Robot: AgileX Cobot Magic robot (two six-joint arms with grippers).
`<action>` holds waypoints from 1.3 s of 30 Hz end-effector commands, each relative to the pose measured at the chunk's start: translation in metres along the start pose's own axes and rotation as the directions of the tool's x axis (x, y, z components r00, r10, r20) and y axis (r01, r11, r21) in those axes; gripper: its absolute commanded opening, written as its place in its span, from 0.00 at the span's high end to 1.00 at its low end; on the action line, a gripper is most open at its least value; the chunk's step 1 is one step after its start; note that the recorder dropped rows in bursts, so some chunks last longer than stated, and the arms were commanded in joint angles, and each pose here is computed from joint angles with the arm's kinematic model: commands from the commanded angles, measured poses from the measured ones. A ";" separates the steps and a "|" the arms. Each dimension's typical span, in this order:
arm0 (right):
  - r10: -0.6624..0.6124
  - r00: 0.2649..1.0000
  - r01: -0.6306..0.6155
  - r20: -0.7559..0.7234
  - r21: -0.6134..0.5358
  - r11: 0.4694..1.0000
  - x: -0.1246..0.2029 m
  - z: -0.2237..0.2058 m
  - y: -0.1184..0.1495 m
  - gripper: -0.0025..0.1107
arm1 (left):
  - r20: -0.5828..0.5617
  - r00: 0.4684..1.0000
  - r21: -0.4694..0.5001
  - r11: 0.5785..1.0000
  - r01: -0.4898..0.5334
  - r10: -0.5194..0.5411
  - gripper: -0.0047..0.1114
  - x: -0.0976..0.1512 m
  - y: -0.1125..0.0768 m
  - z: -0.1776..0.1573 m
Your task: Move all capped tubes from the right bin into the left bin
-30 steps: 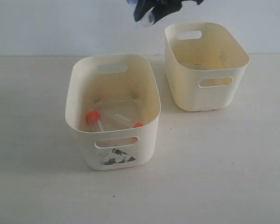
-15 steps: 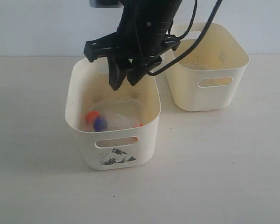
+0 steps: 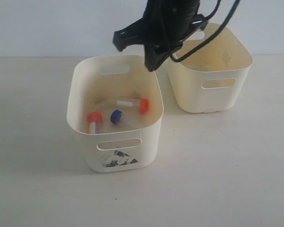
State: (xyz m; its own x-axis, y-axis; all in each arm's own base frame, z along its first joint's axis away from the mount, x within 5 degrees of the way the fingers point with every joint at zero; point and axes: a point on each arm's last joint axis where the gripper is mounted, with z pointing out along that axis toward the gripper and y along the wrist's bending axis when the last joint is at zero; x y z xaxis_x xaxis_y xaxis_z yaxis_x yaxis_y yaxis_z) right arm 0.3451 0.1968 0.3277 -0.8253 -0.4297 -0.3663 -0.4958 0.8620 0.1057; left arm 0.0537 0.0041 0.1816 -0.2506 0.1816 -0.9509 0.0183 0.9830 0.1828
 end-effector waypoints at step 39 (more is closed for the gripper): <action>0.121 0.899 -0.187 0.420 0.118 0.975 0.243 -0.116 -0.025 0.96 | 0.007 1.000 0.002 1.000 0.012 -0.012 0.92 -0.002 0.000 0.000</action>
State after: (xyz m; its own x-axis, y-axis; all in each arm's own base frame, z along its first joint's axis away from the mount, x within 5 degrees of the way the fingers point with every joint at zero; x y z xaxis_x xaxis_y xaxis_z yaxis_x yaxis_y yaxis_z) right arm 0.1266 0.0403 0.3424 -0.6935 -0.1748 -0.6989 -0.2999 0.9521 0.0595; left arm 0.0537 0.0041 0.1816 -0.2506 0.1816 -0.9509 0.0183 0.9830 0.1828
